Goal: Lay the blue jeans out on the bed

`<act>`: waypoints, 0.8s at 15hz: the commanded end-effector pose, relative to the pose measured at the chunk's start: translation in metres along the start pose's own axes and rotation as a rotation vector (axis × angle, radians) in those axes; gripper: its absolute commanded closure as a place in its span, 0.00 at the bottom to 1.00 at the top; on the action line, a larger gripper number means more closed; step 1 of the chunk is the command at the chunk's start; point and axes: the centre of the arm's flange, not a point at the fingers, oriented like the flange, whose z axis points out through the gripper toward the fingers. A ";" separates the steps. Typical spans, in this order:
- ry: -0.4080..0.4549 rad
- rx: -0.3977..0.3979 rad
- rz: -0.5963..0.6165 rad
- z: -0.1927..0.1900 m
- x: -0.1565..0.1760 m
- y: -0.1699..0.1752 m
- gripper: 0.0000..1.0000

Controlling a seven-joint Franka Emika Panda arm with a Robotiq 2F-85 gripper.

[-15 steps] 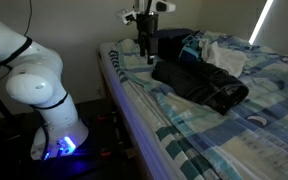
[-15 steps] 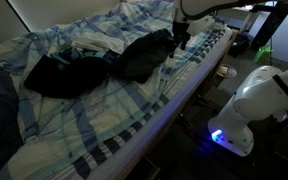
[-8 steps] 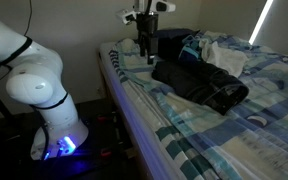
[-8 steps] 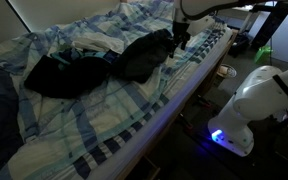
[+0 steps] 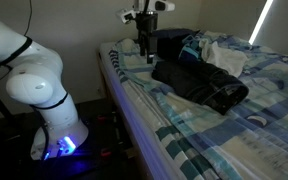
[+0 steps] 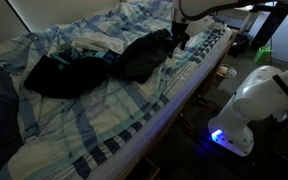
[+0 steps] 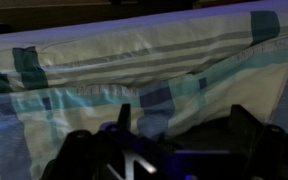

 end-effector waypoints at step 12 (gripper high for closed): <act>-0.014 -0.080 0.189 -0.015 0.052 -0.071 0.00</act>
